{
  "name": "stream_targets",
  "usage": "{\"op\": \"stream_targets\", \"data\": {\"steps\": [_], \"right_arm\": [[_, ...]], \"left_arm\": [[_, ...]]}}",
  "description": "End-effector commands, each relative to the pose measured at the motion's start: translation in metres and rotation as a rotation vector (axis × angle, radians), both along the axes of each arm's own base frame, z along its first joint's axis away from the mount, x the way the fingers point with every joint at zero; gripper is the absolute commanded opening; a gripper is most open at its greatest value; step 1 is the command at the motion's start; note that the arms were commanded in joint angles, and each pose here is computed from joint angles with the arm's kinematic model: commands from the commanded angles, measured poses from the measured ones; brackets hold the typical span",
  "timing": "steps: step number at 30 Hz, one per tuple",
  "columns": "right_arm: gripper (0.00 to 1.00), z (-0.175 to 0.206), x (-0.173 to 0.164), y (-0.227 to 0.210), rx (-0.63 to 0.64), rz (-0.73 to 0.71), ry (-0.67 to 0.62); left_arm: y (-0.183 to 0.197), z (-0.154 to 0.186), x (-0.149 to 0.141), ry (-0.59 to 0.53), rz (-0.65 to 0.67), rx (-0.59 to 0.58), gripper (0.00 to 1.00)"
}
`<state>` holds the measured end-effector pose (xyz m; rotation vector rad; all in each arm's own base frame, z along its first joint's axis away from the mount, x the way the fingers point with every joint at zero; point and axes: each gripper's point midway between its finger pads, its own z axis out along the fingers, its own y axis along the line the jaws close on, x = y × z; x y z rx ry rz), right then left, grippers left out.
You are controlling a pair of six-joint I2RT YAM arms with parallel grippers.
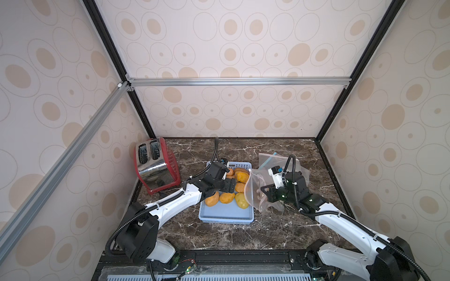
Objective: Put the potatoes into a zipper bag and zip it
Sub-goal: Pick up the potato from the basket.
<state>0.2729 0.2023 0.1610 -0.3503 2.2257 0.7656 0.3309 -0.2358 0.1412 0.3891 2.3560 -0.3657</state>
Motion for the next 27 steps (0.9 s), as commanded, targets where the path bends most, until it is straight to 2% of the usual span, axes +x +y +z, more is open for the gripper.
{"op": "stream_targets", "data": {"steps": [1,6,12,18,21,27], "right_arm": [[0.00,0.007,0.005,-0.004,0.018,-0.033,-0.045],[0.00,0.005,0.006,-0.006,0.018,-0.047,-0.052],[0.00,0.005,0.004,-0.010,0.011,-0.061,-0.055],[0.00,0.005,0.004,-0.012,0.009,-0.066,-0.061],[0.00,0.005,0.003,-0.012,0.007,-0.065,-0.059],[0.00,0.005,0.003,-0.012,-0.002,-0.065,-0.058]], "left_arm": [[-0.001,0.013,0.015,-0.077,-0.032,0.054,0.91],[-0.007,0.007,0.023,-0.066,-0.066,0.068,0.92],[-0.024,-0.001,0.034,-0.037,-0.097,0.018,0.96],[-0.023,-0.024,0.047,0.027,-0.059,0.052,0.94],[-0.017,-0.032,0.043,0.066,-0.033,0.070,0.91],[0.001,-0.030,0.026,0.085,0.008,0.089,0.94]]}}
